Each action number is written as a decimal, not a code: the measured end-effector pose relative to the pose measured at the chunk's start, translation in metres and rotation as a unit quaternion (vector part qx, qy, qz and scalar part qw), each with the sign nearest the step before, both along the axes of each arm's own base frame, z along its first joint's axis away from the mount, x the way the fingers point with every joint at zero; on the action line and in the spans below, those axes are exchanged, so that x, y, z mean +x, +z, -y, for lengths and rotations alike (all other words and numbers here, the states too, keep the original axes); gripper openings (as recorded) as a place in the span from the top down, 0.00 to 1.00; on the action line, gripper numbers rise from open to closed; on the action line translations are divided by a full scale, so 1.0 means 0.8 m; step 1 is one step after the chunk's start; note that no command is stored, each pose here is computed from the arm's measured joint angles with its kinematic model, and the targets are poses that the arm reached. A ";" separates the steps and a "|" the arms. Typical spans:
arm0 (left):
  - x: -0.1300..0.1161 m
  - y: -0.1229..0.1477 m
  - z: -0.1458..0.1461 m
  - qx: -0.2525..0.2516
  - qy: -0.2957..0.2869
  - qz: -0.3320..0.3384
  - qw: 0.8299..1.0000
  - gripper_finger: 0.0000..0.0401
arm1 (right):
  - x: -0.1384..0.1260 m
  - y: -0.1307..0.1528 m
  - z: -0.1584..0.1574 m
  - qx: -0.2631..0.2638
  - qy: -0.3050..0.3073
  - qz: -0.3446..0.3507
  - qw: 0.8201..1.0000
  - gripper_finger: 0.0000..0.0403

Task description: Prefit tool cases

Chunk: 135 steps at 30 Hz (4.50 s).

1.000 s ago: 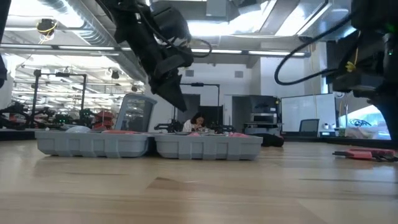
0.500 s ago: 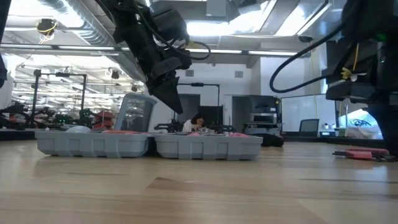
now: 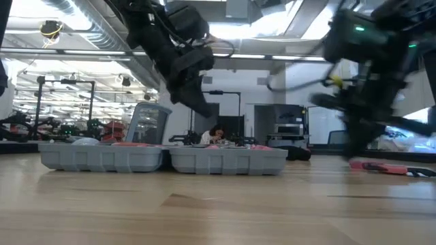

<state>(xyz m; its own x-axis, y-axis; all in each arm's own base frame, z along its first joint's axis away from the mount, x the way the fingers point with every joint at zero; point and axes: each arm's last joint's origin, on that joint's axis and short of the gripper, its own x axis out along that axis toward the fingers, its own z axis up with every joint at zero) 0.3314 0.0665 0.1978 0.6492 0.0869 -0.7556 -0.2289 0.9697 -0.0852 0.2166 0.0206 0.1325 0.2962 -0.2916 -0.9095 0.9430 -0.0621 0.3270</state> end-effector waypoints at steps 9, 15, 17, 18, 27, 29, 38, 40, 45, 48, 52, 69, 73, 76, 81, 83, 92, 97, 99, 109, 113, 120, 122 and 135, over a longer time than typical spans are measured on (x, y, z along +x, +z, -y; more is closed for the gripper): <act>0.025 0.014 0.021 0.000 -0.056 0.108 0.993 1.00 | -0.020 0.051 0.009 -0.030 0.057 -0.049 0.997 1.00; 0.065 -0.007 0.023 -0.026 -0.076 0.088 0.993 1.00 | -0.067 0.088 -0.016 -0.013 0.140 -0.047 0.989 1.00; 0.084 -0.012 0.026 -0.025 -0.086 0.089 0.992 1.00 | -0.077 0.098 -0.025 -0.003 0.152 -0.016 0.988 1.00; 0.094 -0.016 0.027 -0.022 -0.092 0.088 0.992 1.00 | -0.081 0.102 -0.030 0.001 0.164 -0.004 0.986 1.00; 0.170 -0.058 0.025 -0.032 -0.137 0.048 0.989 1.00 | -0.069 0.082 -0.076 0.048 0.231 -0.016 0.972 1.00; 0.177 -0.066 0.024 -0.035 -0.138 0.035 0.989 1.00 | -0.066 0.065 -0.079 0.061 0.196 -0.054 0.977 1.00; 0.167 -0.085 0.012 -0.025 -0.154 -0.032 0.987 1.00 | -0.048 0.013 -0.065 0.018 0.049 -0.062 0.997 1.00; 0.159 -0.092 0.006 -0.024 -0.162 -0.060 0.985 1.00 | -0.042 0.006 -0.060 0.018 0.044 -0.058 0.997 1.00; 0.140 -0.106 -0.005 -0.053 -0.171 -0.091 0.980 1.00 | -0.030 -0.005 -0.050 0.006 0.046 -0.057 0.997 1.00; 0.130 -0.109 -0.008 -0.076 -0.161 -0.100 0.979 1.00 | -0.025 -0.009 -0.047 0.008 0.057 -0.056 0.997 1.00; 0.121 -0.104 -0.007 -0.070 -0.166 -0.102 0.978 1.00 | -0.020 -0.010 -0.049 0.012 0.062 -0.040 0.997 1.00; 0.075 -0.102 0.070 -0.088 -0.184 -0.062 0.977 1.00 | 0.026 -0.012 -0.056 0.035 0.056 0.099 0.993 1.00; 0.081 -0.097 0.094 -0.069 -0.234 -0.034 0.969 1.00 | 0.029 0.005 -0.058 0.016 0.080 0.101 0.992 1.00; 0.085 -0.092 0.096 -0.049 -0.253 -0.019 0.966 1.00 | 0.024 0.032 -0.067 -0.005 0.119 0.094 0.988 1.00; 0.093 -0.086 0.081 -0.014 -0.230 0.016 0.973 1.00 | -0.006 0.054 -0.089 0.010 0.149 0.045 0.988 1.00; 0.098 -0.081 0.073 -0.004 -0.224 0.045 0.974 1.00 | -0.014 0.053 -0.103 0.034 0.148 0.047 0.987 1.00; 0.126 -0.099 0.043 0.011 -0.210 0.052 0.976 1.00 | -0.008 0.033 -0.148 0.065 0.080 0.123 0.987 1.00; 0.158 -0.108 0.031 -0.006 -0.217 0.049 0.975 1.00 | 0.007 0.021 -0.130 0.059 0.034 0.115 0.991 1.00; 0.168 -0.109 0.028 0.001 -0.221 0.056 0.974 1.00 | 0.011 0.017 -0.122 0.055 0.020 0.100 0.993 1.00; 0.178 -0.121 0.027 -0.010 -0.231 0.043 0.972 1.00 | 0.022 0.001 -0.087 0.043 0.004 0.032 0.999 1.00; 0.177 -0.122 0.028 -0.028 -0.230 0.039 0.972 1.00 | 0.027 -0.010 -0.091 0.053 0.004 0.030 0.998 1.00; 0.167 -0.128 0.042 -0.098 -0.240 -0.010 0.966 1.00 | 0.042 -0.015 -0.097 0.065 0.002 0.082 0.994 1.00; 0.164 -0.131 0.052 -0.108 -0.254 -0.016 0.961 1.00 | 0.043 -0.014 -0.097 0.064 0.001 0.086 0.994 1.00; 0.164 -0.136 0.091 -0.064 -0.298 -0.003 0.952 1.00 | 0.040 0.015 -0.135 0.071 0.068 0.099 0.990 1.00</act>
<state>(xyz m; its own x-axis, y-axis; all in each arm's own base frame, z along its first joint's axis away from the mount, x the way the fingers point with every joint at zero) 0.4624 -0.0064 0.0893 0.5494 -0.3887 -0.7396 0.3577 0.9094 -0.2123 0.2484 0.1288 0.1441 0.4998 -0.1100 -0.8591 0.8644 0.0016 0.5027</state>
